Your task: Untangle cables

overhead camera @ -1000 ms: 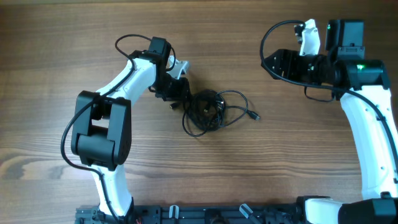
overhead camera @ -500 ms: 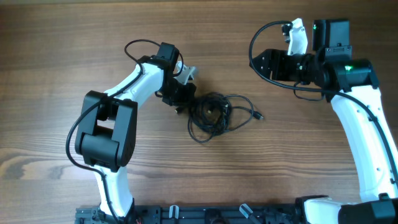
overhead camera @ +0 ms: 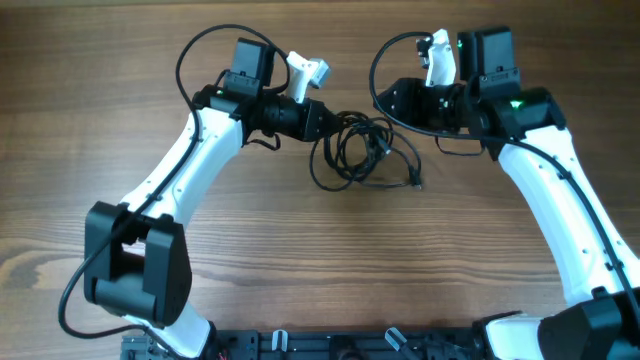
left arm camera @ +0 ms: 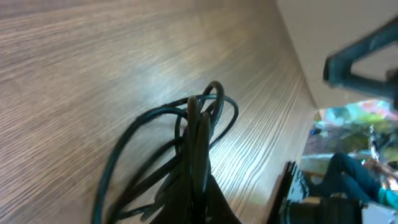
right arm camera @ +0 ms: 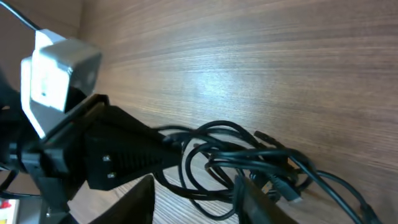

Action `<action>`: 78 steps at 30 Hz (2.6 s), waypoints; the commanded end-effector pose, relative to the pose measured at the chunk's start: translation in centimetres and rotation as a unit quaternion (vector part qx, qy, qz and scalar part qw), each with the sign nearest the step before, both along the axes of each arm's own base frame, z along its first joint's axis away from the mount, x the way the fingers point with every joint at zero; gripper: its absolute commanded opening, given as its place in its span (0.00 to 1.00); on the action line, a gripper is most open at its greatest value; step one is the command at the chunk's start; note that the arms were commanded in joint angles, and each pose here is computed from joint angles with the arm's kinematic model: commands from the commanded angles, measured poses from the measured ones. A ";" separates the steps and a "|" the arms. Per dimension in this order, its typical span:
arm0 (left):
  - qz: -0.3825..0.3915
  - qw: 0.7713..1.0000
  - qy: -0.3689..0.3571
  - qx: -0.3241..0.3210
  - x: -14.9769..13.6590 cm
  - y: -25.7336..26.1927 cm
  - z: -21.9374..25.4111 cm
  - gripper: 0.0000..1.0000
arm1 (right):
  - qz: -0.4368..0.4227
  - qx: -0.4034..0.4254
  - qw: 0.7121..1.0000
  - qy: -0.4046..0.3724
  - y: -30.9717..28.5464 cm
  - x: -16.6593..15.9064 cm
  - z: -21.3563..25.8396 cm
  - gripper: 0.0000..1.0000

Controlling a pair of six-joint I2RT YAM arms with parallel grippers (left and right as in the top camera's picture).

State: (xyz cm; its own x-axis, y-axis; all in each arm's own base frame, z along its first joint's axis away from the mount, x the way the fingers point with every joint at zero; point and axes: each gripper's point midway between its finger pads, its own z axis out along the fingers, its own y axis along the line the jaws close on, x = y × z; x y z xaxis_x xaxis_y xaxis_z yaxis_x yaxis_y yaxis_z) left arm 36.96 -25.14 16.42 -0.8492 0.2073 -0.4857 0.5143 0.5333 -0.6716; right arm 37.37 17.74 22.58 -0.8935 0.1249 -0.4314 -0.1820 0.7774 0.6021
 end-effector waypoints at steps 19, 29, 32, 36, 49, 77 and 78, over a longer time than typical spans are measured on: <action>0.112 0.983 0.123 -0.075 1.8 -0.6 2.9 0.04 | -0.021 -0.016 0.996 0.084 2.0 1.7 -6.4 0.43; 0.114 0.980 0.142 -0.077 1.3 -1.3 2.9 0.04 | -0.029 -0.015 0.996 0.088 2.4 3.5 -8.9 0.38; 0.108 0.981 0.143 -0.076 1.0 -1.8 2.9 0.04 | -0.027 -0.016 0.996 0.089 2.7 3.9 -9.7 0.37; 0.102 0.981 0.146 -0.078 0.7 -2.1 3.0 0.04 | -0.028 -0.012 0.995 0.099 3.4 4.3 -11.1 0.37; 0.138 0.981 0.130 -0.050 1.7 -1.4 2.0 0.04 | -0.036 -0.012 0.996 0.082 0.8 4.9 -9.8 0.04; 0.030 0.966 0.212 -0.147 -1.9 -3.0 5.6 0.04 | 0.311 -0.117 0.932 -0.144 -2.3 2.6 -10.9 0.54; 0.031 0.966 0.212 -0.147 -1.9 -2.9 5.6 0.04 | 0.318 -0.107 0.931 -0.146 -2.0 2.3 -10.7 0.53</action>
State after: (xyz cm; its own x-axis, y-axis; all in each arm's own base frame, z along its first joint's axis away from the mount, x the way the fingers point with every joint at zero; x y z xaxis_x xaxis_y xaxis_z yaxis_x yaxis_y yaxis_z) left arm 35.71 -28.04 20.39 -0.9912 0.0340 -0.1280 0.1316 0.3621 -0.9228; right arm 40.25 14.64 11.78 -0.6829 -0.4541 -0.5723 -0.6902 0.6578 0.3016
